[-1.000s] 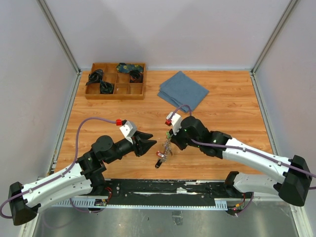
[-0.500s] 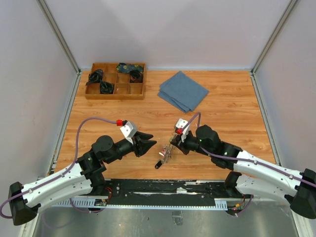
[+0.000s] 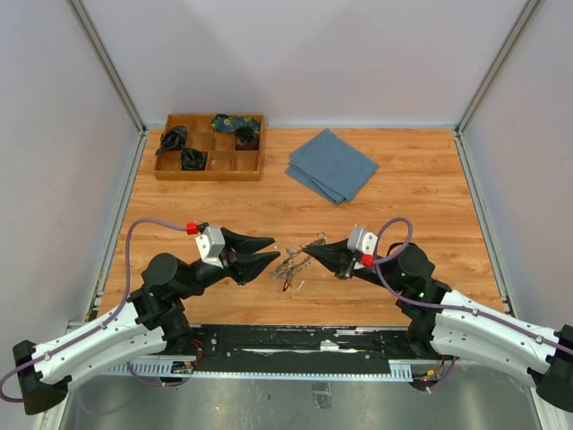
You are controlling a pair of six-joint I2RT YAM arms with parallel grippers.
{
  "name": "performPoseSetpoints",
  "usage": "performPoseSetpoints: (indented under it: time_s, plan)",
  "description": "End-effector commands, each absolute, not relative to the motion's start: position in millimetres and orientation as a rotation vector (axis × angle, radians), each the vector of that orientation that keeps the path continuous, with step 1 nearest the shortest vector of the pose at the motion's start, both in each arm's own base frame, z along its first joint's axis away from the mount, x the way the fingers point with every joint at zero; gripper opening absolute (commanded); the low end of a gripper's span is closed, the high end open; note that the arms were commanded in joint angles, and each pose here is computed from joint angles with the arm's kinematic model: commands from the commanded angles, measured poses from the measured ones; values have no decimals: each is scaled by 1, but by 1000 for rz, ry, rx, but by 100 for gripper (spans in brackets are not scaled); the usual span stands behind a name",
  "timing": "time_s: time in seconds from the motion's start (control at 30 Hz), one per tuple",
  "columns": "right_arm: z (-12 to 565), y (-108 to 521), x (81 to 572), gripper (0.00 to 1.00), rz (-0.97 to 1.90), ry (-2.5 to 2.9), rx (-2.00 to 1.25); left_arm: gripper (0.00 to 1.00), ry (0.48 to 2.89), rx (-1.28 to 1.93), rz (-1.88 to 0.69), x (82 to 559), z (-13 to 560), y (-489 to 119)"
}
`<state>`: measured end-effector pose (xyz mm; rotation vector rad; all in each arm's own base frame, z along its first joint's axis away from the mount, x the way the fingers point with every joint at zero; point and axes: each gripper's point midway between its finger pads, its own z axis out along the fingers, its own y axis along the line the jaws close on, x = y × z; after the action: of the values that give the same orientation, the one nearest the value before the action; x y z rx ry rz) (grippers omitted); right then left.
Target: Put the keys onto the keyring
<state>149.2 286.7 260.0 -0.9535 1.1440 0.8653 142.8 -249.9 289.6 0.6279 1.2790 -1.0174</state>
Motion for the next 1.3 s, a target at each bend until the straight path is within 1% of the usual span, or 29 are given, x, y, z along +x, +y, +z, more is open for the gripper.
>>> performPoseSetpoints:
  time_s: [0.0,0.27,0.47,0.73,1.27]
  plan:
    - [351,285,113,0,892,718,-987,41,1049,691,-1016,130,347,-250]
    - [394,284,80,0,921,512,-1082,42,906,838,-992,112,389,-255]
    - [409,284,69,0,924,440,-1108,42,829,940,-1057,91,395,-262]
    - [417,288,62,0,942,407,-1120,40,815,978,-1086,88,395,-271]
    - [415,293,66,0,946,446,-1120,37,776,1022,-1128,81,395,-280]
